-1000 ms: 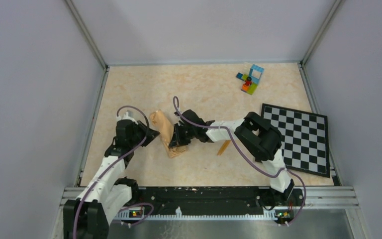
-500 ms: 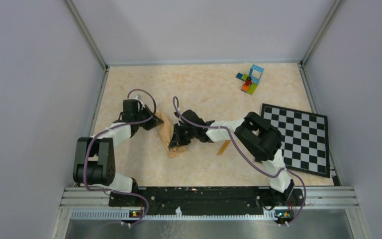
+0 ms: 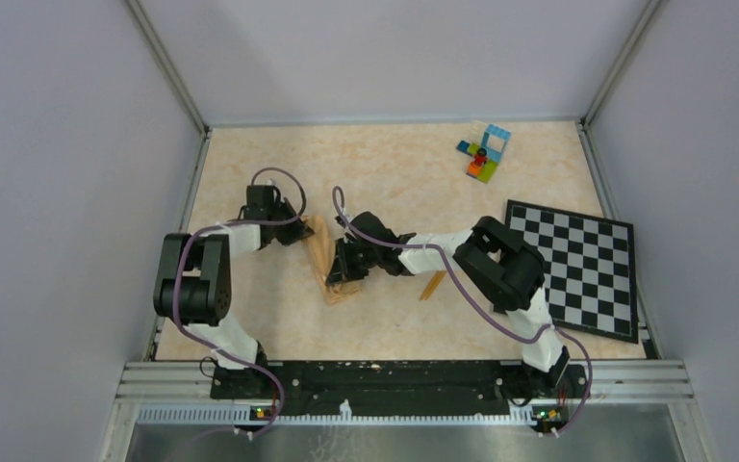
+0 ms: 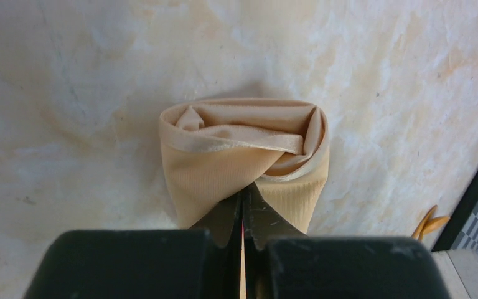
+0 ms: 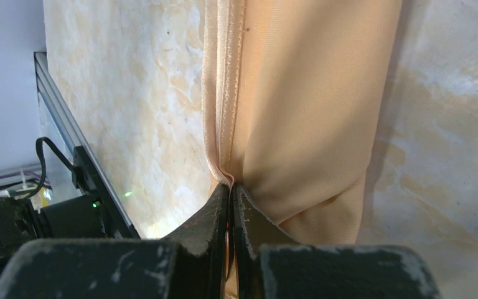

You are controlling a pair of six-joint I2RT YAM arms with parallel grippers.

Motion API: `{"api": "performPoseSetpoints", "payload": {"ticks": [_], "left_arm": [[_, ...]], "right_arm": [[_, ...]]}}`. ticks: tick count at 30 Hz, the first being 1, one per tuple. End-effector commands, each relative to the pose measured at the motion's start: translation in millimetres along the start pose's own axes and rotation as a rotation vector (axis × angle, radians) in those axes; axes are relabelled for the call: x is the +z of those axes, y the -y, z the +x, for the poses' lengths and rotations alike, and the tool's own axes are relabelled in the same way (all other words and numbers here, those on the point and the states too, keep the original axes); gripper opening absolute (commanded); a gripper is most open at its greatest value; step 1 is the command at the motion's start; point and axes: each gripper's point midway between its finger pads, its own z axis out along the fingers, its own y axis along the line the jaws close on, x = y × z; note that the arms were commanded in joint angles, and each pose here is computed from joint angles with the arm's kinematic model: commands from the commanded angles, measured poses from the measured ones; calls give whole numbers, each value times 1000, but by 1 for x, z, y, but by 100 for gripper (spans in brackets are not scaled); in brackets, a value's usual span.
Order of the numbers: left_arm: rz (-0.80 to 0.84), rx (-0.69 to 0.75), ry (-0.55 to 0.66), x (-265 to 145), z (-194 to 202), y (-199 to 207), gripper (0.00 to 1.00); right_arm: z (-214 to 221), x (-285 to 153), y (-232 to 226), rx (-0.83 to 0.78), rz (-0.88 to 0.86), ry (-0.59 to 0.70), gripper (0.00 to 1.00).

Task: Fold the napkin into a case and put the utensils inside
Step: Smooth out the smaller rectangle-folded napkin at the center of the board.

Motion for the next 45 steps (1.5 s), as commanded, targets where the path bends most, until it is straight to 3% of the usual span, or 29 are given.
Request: {"api": "performPoseSetpoints", "payload": {"ticks": [1, 4, 8, 12, 20, 27, 38, 42, 45], "left_arm": [[-106, 61, 38, 15, -14, -27, 0], [-177, 101, -11, 19, -5, -47, 0], [-152, 112, -11, 15, 0, -48, 0], [-128, 134, 2, 12, -2, -45, 0], [-119, 133, -3, 10, -2, -44, 0], [-112, 118, -6, 11, 0, -43, 0], [-134, 46, 12, 7, -5, -58, 0], [-102, 55, 4, 5, -5, -50, 0], [-42, 76, -5, 0, -6, -35, 0]], "right_arm": [[12, -4, 7, -91, 34, -47, 5], [3, -21, -10, -147, -12, -34, 17], [-29, -41, -37, -208, -98, 12, 34], [-61, -40, -43, -229, -123, 48, 41], [-101, 4, -40, -164, -161, 71, 33], [-81, 40, -21, -73, -199, -13, 18], [29, -6, -7, -64, -227, -174, 16], [47, -16, 2, -103, -202, -225, 16], [39, -27, 3, -177, -154, -192, 20]]}}
